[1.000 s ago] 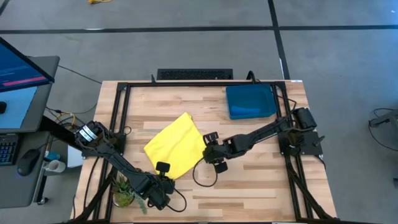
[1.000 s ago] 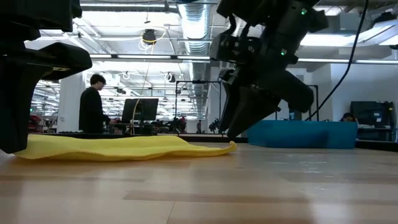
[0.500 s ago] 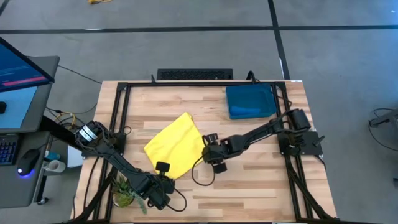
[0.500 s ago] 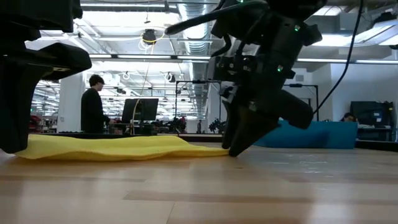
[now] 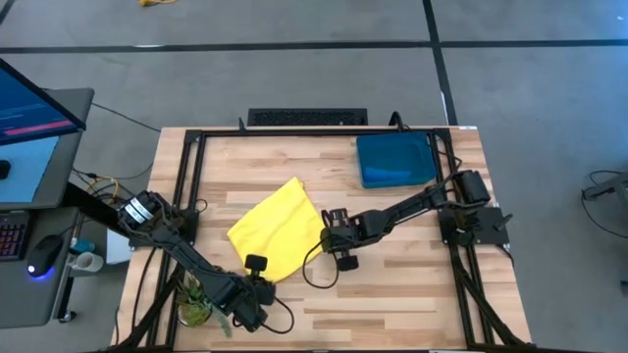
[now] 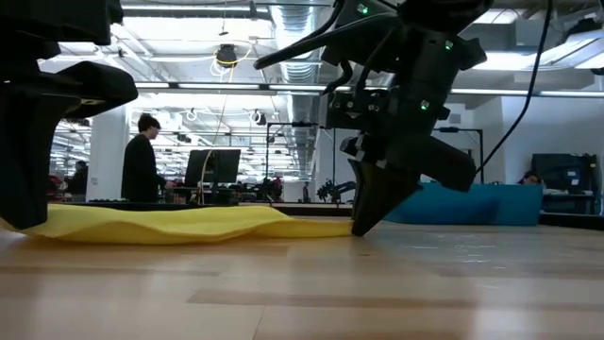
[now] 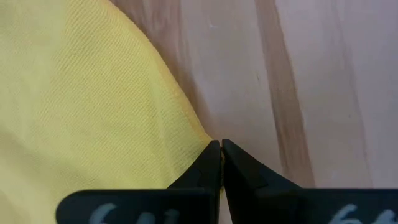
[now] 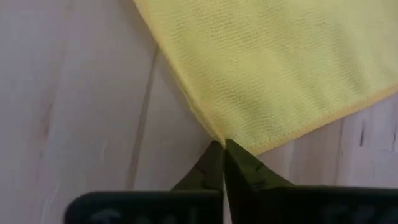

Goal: Roll microfiber towels into tight, uniform cylinder then place into a basket
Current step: Roll the yellow microfiber cloth

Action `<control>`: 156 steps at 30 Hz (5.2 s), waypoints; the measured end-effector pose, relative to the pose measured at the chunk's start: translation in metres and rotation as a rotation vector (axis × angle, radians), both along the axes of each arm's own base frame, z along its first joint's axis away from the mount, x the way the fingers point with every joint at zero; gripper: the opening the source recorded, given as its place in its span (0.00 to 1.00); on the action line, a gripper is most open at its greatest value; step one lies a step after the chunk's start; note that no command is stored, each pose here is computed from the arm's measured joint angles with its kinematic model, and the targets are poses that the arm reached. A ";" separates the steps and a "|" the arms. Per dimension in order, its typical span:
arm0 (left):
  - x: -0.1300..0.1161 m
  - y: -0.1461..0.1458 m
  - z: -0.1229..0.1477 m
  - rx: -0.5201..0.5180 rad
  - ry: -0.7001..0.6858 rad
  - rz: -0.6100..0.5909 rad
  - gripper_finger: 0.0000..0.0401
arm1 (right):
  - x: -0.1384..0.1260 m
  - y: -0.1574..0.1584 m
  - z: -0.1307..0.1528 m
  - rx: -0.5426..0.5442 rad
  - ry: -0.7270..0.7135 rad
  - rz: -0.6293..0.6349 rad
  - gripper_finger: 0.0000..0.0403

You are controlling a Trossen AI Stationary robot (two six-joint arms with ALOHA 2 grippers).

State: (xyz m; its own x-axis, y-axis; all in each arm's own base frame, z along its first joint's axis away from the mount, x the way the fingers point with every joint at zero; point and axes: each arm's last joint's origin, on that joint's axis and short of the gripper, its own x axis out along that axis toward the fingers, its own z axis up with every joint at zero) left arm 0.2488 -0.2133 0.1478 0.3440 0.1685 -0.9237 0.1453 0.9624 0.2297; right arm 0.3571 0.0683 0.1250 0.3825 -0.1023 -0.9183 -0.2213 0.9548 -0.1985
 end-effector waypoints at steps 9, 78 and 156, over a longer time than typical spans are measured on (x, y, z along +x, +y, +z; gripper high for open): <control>0.001 -0.001 0.000 -0.039 -0.014 0.054 0.00 | -0.003 0.016 -0.001 -0.032 -0.015 0.014 0.05; -0.065 0.023 0.271 -0.098 -0.586 0.333 0.00 | -0.061 0.133 0.297 -0.089 -0.424 -0.263 0.02; 0.003 0.189 0.297 0.626 -0.327 0.409 0.00 | -0.043 0.009 0.326 -0.385 -0.411 -0.439 0.02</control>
